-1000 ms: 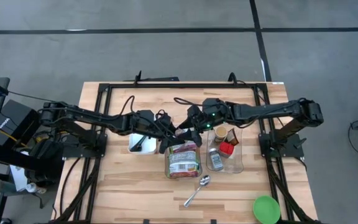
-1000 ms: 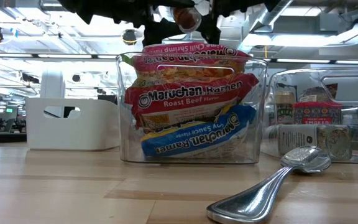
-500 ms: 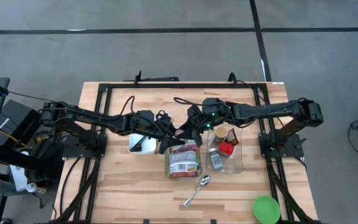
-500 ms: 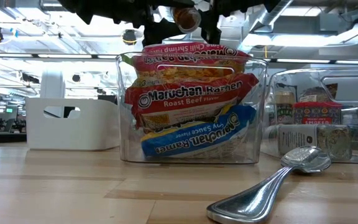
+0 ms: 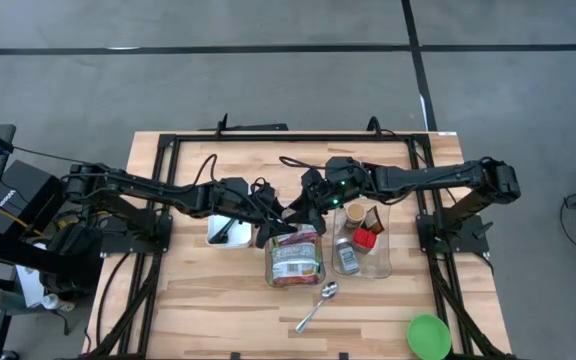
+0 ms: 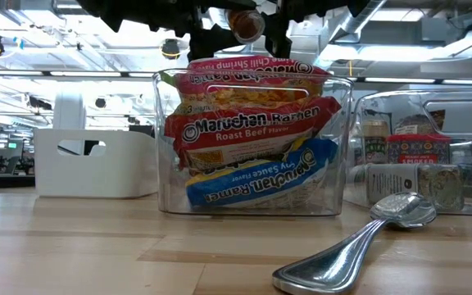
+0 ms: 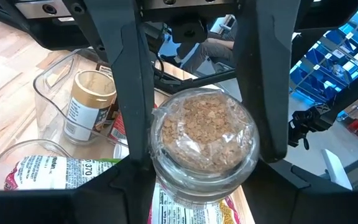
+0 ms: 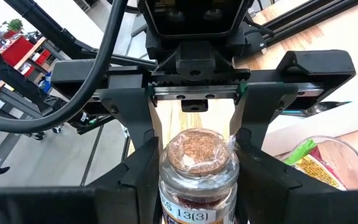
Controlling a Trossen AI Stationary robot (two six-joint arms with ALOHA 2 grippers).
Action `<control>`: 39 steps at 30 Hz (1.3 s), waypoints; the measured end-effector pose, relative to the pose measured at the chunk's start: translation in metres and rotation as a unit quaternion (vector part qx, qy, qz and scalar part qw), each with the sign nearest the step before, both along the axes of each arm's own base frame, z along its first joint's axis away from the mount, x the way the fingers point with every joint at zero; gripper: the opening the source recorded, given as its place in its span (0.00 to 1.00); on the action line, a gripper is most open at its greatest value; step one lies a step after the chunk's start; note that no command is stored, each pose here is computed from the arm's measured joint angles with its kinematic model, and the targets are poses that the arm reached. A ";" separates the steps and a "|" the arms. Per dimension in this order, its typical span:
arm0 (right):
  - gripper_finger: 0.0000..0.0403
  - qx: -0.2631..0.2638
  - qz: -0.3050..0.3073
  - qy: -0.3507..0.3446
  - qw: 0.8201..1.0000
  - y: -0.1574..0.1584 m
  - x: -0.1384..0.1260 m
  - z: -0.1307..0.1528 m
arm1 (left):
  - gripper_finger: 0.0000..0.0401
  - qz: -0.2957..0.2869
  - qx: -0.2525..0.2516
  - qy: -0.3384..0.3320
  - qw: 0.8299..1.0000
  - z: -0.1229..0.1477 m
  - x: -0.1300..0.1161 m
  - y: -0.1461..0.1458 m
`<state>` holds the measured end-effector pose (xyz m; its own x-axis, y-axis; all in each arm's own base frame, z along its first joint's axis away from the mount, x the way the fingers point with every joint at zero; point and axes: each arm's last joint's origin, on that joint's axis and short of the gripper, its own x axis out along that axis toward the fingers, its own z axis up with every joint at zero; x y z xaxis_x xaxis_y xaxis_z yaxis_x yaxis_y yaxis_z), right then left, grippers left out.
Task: Pick & Place Food Item
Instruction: Put the brown seasoning bottle into the right transparent bin
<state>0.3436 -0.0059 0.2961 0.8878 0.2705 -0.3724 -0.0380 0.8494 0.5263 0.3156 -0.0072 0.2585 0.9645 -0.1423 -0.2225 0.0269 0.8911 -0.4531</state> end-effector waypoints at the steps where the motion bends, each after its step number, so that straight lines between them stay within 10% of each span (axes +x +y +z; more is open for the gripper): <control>1: 0.41 0.000 0.000 0.000 1.000 0.000 0.000 0.000 | 0.49 0.000 0.000 0.000 1.000 0.000 0.000 0.000; 39: 0.41 -0.033 -0.012 0.031 0.999 -0.006 -0.042 0.026 | 0.65 -0.013 -0.003 0.018 1.000 -0.002 -0.001 -0.001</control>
<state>0.3017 -0.0120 0.3226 0.8686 0.2219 -0.4430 0.0138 0.8829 0.4694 0.3143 -0.0079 0.2563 0.9518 -0.1678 -0.2567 0.0324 0.8874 -0.4598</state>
